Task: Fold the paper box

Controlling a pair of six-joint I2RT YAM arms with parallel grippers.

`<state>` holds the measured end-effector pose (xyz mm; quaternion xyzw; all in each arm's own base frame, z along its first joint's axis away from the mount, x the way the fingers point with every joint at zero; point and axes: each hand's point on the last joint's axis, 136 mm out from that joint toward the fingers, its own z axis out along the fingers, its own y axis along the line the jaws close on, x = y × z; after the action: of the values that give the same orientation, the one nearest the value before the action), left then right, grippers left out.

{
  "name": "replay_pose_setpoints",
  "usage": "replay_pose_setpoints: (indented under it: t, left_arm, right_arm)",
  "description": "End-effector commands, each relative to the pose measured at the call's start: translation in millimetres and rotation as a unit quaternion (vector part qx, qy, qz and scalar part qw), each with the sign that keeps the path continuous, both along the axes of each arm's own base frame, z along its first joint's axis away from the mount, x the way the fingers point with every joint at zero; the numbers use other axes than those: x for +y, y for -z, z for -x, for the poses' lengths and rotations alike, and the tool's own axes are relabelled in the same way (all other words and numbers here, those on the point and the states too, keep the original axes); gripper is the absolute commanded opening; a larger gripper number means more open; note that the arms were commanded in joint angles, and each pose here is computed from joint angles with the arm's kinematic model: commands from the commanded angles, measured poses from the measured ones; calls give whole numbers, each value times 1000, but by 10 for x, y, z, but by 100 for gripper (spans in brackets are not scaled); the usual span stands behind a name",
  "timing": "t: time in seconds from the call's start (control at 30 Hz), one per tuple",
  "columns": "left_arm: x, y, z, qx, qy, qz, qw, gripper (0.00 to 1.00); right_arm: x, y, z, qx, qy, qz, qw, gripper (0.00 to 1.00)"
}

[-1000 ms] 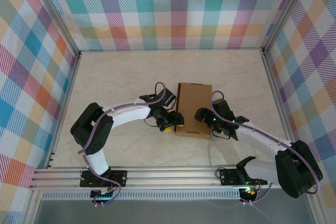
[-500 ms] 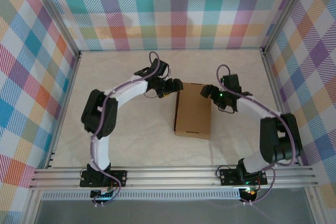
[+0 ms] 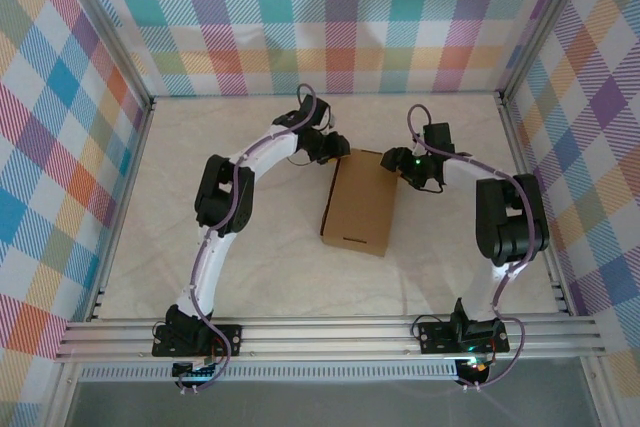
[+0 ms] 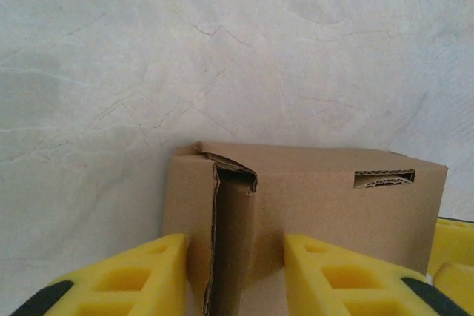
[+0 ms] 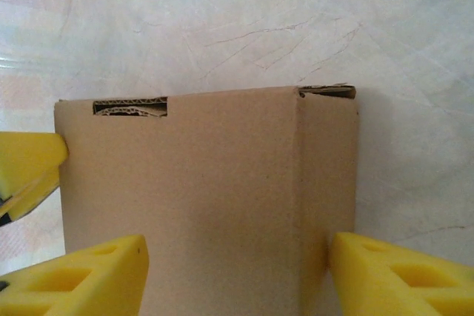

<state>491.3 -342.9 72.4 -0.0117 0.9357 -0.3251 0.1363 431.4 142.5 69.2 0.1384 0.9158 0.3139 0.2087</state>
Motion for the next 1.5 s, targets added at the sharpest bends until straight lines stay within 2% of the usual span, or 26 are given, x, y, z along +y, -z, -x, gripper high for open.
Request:
replay_pose_setpoints:
  t: [0.0, 0.07, 0.27, 0.53, 0.87, 1.03, 1.17, 1.33, 1.47]
  left_arm:
    - [-93, 139, 195, 36, 32, 1, 999, 33]
    - [-107, 148, 196, 36, 35, 5, 999, 30]
    - [-343, 160, 295, 38, 76, 34, 996, 27]
    - [-770, 246, 642, 65, 164, 63, 982, 27]
    - [-1143, 224, 827, 83, 205, 120, 968, 27]
    - [-1244, 208, 885, 88, 212, 133, 964, 27]
    - [-1025, 202, 751, 66, 186, 80, 977, 40]
    - [-654, -18, 470, 20, 123, 50, 991, 58]
    - [-505, -220, 378, -9, 107, 38, 994, 72]
  right_arm:
    - [190, 30, 43, 10, -38, -28, 999, 61]
    - [211, 45, 47, 12, -44, -33, 998, 57]
    - [323, 146, 44, 19, -82, -49, 995, 54]
    - [687, 240, 69, 30, -163, -75, 983, 42]
    - [1127, 283, 66, 35, -209, -94, 973, 41]
    - [1161, 304, 11, 30, -198, -91, 975, 41]
    - [952, 258, -66, 21, -153, -58, 986, 41]
    - [619, 139, -121, 13, -99, -34, 994, 55]
    - [477, 16, -98, -5, -83, -19, 996, 69]
